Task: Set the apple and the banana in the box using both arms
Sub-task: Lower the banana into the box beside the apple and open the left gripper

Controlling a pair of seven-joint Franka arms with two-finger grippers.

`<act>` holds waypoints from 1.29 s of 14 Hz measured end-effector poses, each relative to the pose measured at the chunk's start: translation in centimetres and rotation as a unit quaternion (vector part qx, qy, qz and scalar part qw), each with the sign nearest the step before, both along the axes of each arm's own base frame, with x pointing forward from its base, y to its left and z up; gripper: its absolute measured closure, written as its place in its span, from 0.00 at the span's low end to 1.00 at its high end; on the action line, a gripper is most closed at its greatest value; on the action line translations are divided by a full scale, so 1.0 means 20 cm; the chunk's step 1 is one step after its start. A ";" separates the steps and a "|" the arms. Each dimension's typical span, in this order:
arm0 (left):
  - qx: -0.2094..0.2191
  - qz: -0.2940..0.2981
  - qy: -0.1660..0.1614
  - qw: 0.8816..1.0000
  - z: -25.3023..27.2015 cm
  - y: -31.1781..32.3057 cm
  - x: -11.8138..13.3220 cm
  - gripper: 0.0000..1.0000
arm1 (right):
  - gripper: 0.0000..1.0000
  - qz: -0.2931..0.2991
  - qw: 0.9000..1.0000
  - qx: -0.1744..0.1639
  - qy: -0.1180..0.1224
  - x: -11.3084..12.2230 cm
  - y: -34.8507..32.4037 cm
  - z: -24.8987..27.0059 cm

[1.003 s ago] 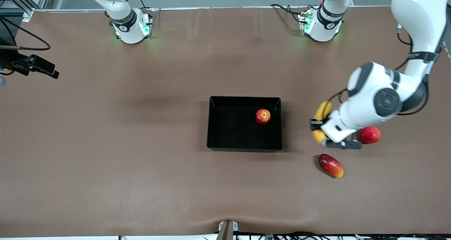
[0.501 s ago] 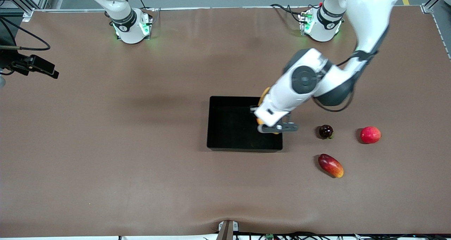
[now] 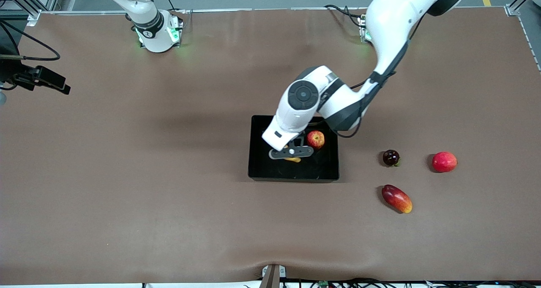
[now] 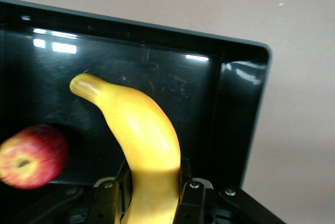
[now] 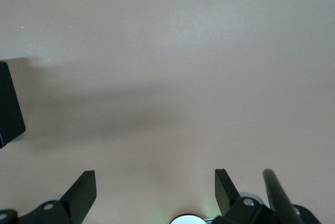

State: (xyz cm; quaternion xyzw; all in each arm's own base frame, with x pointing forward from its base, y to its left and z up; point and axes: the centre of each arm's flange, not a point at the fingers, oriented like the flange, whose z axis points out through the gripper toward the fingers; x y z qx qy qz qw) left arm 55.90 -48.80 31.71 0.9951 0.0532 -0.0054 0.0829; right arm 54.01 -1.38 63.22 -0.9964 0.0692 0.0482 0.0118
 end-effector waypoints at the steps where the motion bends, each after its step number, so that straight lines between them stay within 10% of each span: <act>1: -0.007 0.001 -0.003 1.000 -0.04 -0.03 -0.01 0.62 | 0.00 0.000 1.000 0.000 0.000 0.00 0.00 0.00; 18: 0.005 -0.002 -0.033 0.999 -0.60 -0.10 -0.03 0.62 | 0.00 0.000 1.000 0.000 0.000 0.00 0.00 0.00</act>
